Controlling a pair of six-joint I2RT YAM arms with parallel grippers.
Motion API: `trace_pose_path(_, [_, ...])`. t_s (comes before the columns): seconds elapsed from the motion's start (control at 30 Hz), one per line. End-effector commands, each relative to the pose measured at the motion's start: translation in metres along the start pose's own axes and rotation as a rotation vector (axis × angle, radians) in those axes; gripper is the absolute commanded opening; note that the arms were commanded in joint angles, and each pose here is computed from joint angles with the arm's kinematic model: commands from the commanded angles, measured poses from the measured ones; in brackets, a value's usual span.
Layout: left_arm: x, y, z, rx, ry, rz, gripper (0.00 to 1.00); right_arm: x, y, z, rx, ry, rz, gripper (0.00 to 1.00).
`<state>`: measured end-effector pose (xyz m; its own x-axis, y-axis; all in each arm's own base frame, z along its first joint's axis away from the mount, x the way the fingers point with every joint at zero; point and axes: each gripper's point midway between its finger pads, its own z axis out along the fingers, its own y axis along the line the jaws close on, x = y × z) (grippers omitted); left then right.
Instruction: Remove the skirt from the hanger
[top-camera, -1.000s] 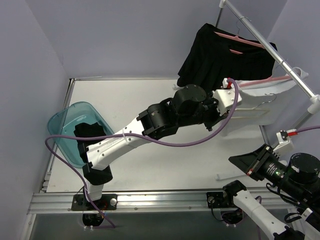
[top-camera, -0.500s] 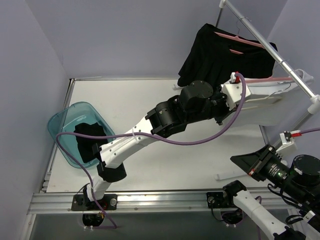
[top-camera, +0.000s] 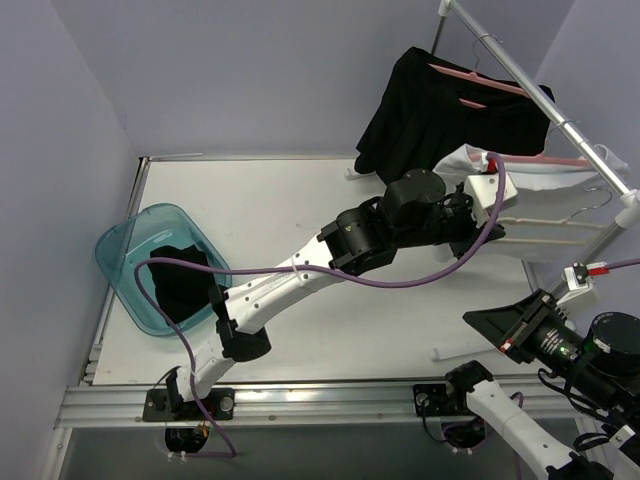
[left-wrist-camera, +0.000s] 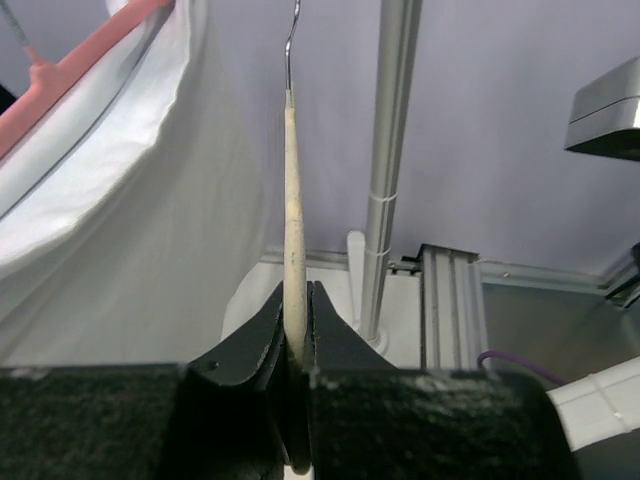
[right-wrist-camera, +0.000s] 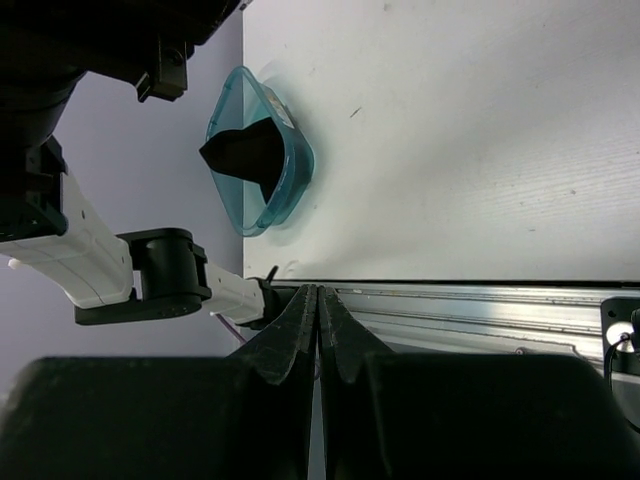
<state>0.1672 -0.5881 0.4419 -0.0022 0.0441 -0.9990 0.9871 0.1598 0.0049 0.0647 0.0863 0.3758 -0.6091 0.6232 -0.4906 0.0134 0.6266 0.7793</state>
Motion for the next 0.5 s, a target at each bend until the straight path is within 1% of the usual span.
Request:
trace_pose_path(0.0, [-0.056, -0.017, -0.002, 0.098, -0.198, -0.051, 0.02, -0.005, 0.005, -0.006, -0.012, -0.031, 0.001, 0.00])
trace_pose_path(0.03, [-0.058, -0.021, -0.002, 0.126, -0.205, -0.089, 0.02, -0.006, 0.006, -0.006, -0.014, -0.036, 0.000, 0.00])
trace_pose_path(0.07, [-0.067, -0.016, -0.004, 0.132, -0.240, -0.107, 0.02, -0.007, 0.007, -0.008, -0.019, -0.038, -0.003, 0.00])
trace_pose_path(0.1, [-0.064, -0.014, 0.000, 0.148, -0.244, -0.128, 0.02, -0.007, 0.008, -0.009, -0.021, -0.041, -0.003, 0.00])
trace_pose_path(0.13, [-0.073, -0.013, -0.002, 0.183, -0.278, -0.172, 0.02, -0.008, 0.008, -0.009, -0.022, -0.045, -0.001, 0.00])
trace_pose_path(0.23, [-0.080, -0.011, -0.001, 0.229, -0.316, -0.246, 0.02, -0.007, 0.010, -0.010, -0.031, -0.043, -0.004, 0.00])
trace_pose_path(0.33, [-0.089, -0.004, -0.003, 0.246, -0.358, -0.287, 0.02, -0.006, 0.011, -0.012, -0.040, -0.049, -0.004, 0.00])
trace_pose_path(0.47, [-0.098, 0.002, -0.009, 0.268, -0.388, -0.303, 0.02, -0.005, 0.009, -0.015, -0.041, -0.058, -0.008, 0.00])
